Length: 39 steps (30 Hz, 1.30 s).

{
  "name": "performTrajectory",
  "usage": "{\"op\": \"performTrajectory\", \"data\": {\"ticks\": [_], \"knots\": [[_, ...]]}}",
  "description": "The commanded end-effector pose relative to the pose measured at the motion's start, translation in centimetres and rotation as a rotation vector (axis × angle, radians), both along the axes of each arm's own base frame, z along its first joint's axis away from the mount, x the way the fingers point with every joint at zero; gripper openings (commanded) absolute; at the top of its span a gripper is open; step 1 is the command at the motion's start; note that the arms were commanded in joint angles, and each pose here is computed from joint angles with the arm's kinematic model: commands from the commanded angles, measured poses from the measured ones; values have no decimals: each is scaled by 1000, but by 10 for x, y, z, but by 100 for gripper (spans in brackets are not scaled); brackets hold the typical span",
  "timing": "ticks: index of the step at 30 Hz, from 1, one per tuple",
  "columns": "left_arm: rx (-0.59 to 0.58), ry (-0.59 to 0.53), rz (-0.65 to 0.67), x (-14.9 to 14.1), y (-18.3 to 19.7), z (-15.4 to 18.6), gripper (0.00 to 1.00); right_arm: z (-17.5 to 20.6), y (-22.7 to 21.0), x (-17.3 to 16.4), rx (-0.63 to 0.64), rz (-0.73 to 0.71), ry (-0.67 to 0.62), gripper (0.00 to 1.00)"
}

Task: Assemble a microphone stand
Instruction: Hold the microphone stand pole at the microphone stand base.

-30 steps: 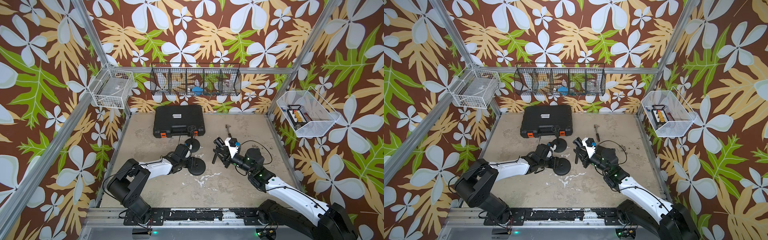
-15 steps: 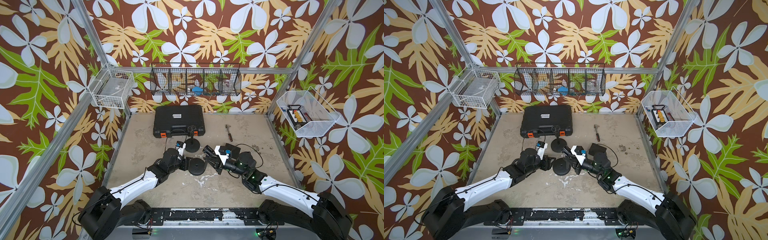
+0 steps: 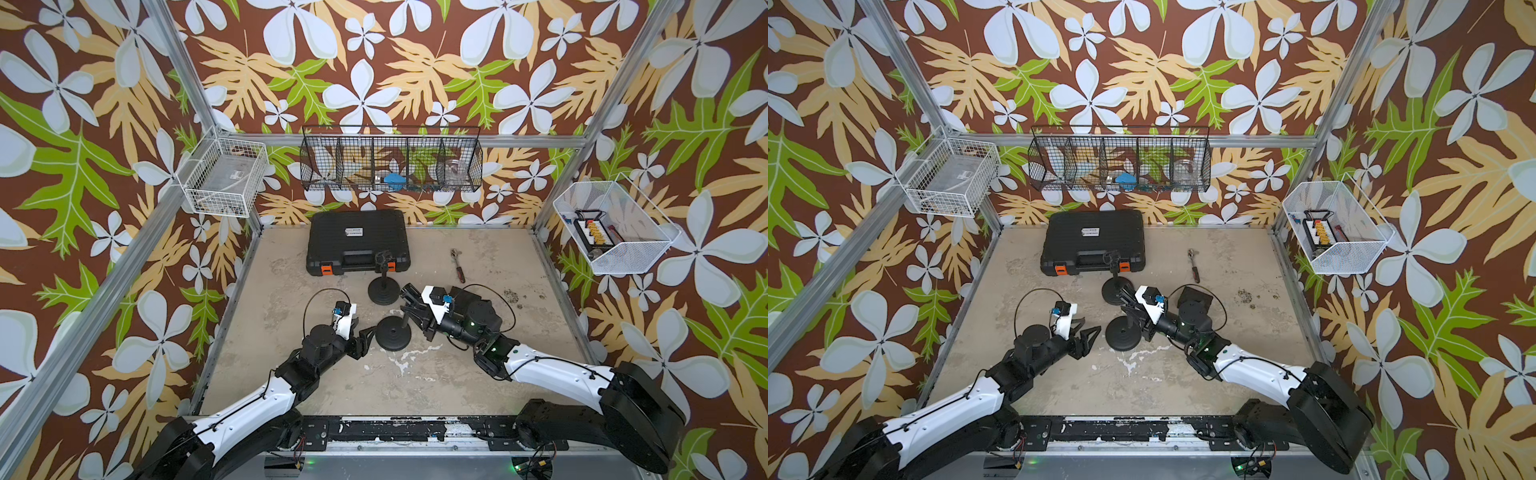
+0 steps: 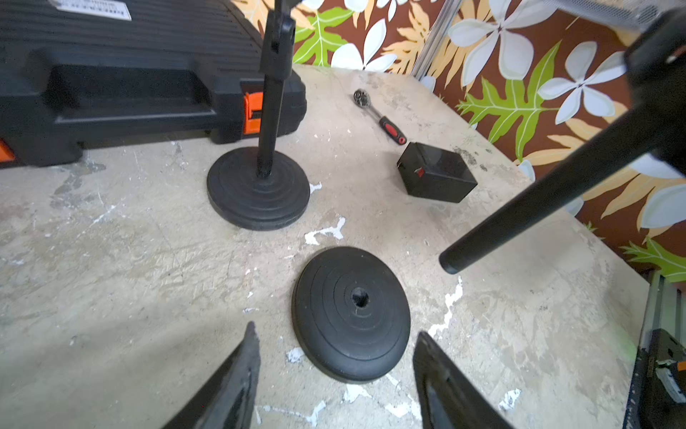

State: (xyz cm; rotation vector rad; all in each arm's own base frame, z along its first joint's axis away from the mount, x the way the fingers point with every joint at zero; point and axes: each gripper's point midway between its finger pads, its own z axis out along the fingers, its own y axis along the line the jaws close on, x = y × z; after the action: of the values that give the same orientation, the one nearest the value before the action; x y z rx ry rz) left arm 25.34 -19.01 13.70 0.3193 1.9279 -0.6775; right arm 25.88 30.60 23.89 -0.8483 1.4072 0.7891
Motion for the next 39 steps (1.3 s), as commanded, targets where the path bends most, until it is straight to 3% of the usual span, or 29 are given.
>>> {"op": "performTrajectory", "data": {"ticks": [1, 10, 22, 39], "knots": [[-10, -49, -12, 1, -2, 12, 66, 17, -2, 7, 40, -40, -57, 9], [-44, -107, -38, -4, -3, 13, 67, 7, -9, 16, 40, -133, -56, 6], [-40, -147, -202, -23, -22, -9, 67, -23, 14, 9, 15, -6, -17, 6], [0, -171, -192, -14, -24, -21, 66, -39, 31, 12, 43, 61, -9, 6]]}}
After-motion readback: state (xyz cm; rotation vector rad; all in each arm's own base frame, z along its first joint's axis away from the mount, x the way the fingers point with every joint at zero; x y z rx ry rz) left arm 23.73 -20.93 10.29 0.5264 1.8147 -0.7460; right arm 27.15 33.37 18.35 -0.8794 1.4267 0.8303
